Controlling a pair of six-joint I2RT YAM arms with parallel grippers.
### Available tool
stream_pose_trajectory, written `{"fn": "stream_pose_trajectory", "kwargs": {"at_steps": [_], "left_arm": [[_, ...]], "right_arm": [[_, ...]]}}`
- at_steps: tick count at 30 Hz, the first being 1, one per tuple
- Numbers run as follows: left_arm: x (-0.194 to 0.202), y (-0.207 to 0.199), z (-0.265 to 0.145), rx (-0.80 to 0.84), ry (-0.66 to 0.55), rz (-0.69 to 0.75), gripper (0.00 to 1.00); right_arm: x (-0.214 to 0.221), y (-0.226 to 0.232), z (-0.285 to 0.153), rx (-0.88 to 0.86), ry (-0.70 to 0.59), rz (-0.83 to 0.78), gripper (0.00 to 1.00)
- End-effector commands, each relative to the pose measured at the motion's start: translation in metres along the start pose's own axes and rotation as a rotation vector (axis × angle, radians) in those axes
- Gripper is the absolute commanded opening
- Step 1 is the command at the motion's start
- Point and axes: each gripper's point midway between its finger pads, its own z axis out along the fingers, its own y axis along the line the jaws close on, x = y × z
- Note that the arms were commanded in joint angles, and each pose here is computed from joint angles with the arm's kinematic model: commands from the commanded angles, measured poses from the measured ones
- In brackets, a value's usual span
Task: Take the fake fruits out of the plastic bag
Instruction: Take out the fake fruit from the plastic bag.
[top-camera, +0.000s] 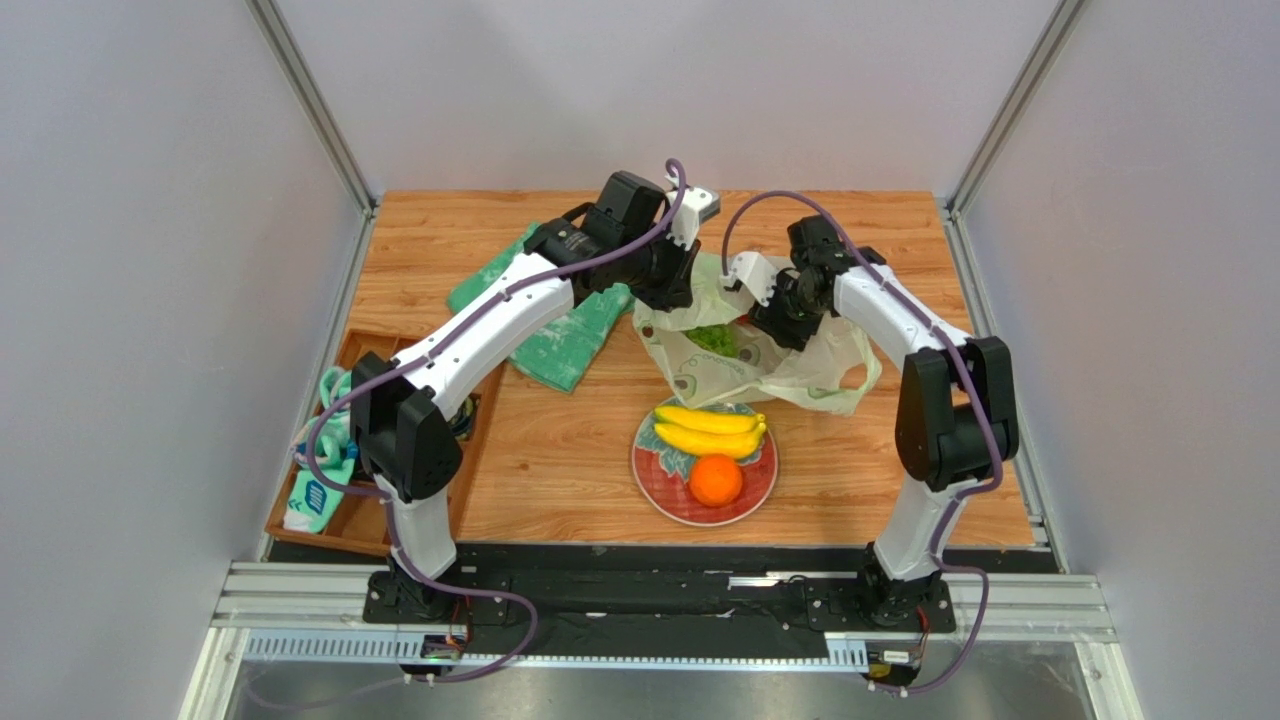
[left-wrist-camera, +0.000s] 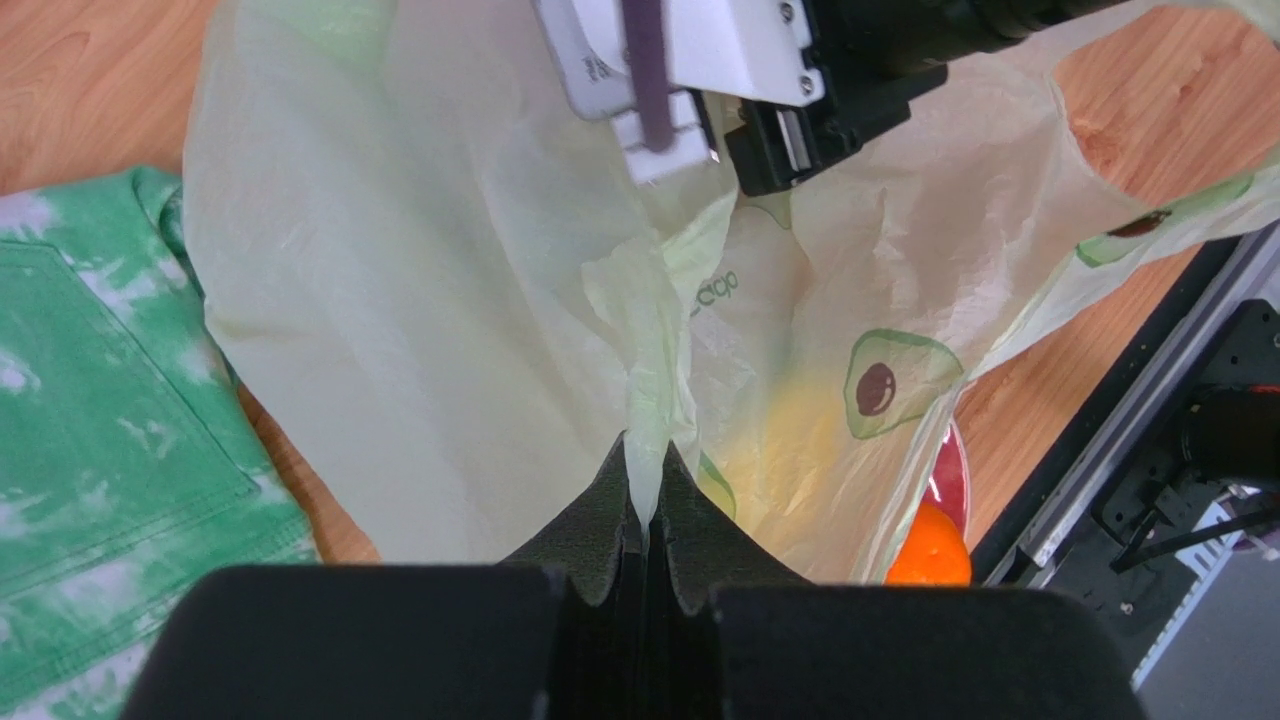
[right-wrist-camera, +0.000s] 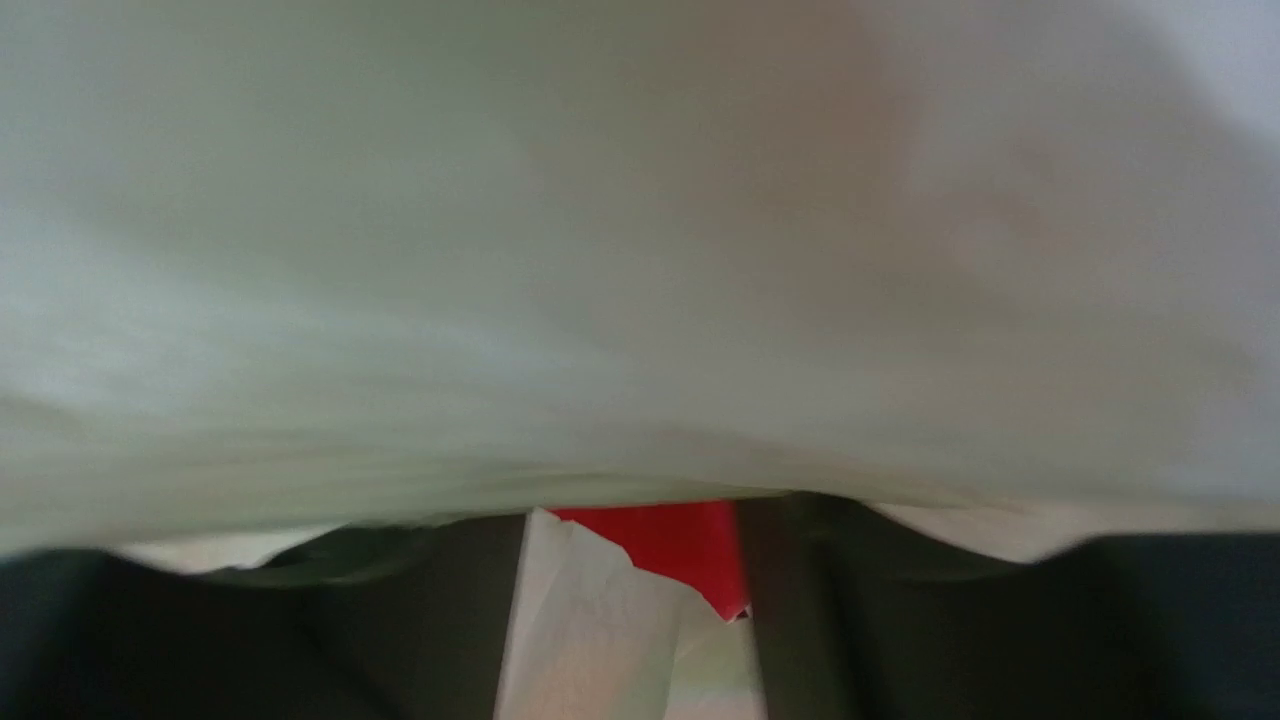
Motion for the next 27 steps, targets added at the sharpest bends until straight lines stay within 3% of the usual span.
{"fn": "stream_pose_trajectory", "kwargs": {"at_steps": [1, 6, 13, 16, 17, 20, 23, 27], "left_arm": [[-0.014, -0.006, -0.006, 0.020, -0.044, 0.016, 0.00], [-0.013, -0.007, -0.004, 0.031, -0.039, 0.015, 0.00], [-0.010, -0.008, -0.003, 0.035, -0.030, 0.020, 0.00], [-0.008, -0.007, 0.000, 0.036, -0.022, 0.016, 0.00], [-0.008, -0.008, -0.001, 0.039, -0.023, 0.019, 0.00], [-0.007, -0.005, 0.000, 0.033, -0.019, 0.023, 0.00], [-0.009, -0.003, 0.000, 0.021, -0.024, 0.032, 0.00], [-0.013, -0.001, 0.002, 0.010, -0.030, 0.039, 0.00]], "right_arm": [[0.017, -0.040, 0.005, 0.155, 0.107, -0.026, 0.63], [0.043, -0.044, 0.009, 0.201, 0.225, -0.007, 0.96], [0.065, -0.044, 0.005, 0.236, 0.334, 0.001, 1.00], [0.085, -0.037, 0.016, 0.205, 0.408, 0.025, 0.90], [0.087, -0.035, 0.017, 0.191, 0.416, 0.032, 0.81], [0.078, -0.036, 0.014, 0.177, 0.379, 0.069, 0.64], [0.055, -0.038, -0.003, 0.182, 0.282, 0.105, 0.56], [-0.003, -0.037, -0.042, 0.156, 0.040, 0.133, 0.50]]}}
